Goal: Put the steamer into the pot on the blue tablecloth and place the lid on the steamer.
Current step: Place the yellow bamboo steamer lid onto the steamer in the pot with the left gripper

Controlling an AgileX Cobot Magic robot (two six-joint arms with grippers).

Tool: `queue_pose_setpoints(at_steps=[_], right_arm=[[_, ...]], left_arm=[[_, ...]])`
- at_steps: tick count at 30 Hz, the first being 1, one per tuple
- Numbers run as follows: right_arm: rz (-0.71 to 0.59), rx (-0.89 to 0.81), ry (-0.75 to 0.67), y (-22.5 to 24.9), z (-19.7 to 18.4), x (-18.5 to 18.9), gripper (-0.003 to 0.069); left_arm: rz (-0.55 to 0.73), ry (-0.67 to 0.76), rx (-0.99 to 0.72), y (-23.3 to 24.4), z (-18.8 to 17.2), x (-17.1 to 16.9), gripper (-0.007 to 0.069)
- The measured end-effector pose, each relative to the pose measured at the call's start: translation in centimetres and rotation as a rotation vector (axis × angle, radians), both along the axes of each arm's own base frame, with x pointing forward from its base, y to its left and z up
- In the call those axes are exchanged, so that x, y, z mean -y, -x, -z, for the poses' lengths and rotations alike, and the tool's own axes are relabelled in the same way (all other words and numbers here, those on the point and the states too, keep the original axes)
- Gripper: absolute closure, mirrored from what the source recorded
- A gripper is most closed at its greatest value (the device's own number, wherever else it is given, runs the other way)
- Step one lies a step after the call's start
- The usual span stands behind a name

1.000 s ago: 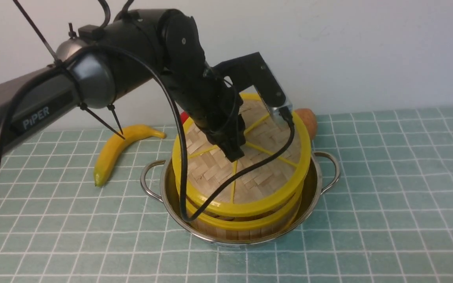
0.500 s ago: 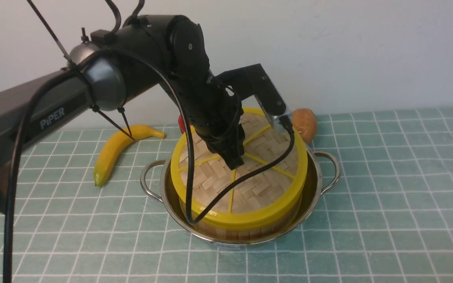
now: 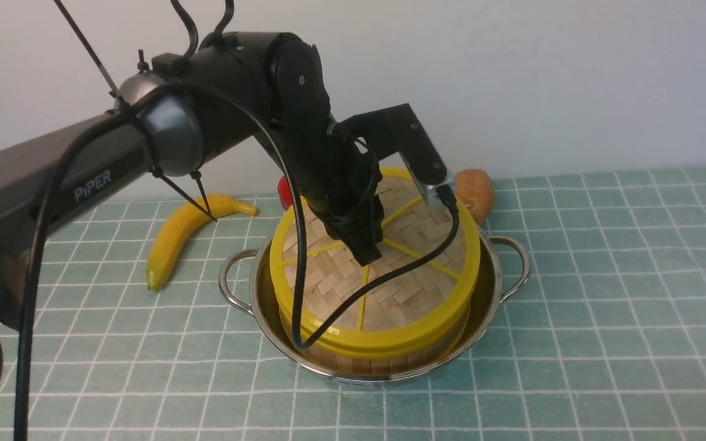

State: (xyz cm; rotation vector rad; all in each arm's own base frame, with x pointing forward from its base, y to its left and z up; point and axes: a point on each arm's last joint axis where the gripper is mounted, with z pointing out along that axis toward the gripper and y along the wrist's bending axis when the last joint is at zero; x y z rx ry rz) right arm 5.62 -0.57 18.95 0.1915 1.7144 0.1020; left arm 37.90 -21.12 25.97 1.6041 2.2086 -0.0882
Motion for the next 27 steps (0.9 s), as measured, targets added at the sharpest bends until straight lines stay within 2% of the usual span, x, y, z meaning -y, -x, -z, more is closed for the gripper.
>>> queue_pose_setpoints(at_steps=[27], right_arm=[[0.000,0.000,0.000,0.0,0.0,0.0,0.0417]], left_arm=[[0.003,-0.005,0.005,-0.6,1.1,0.2,0.0505]])
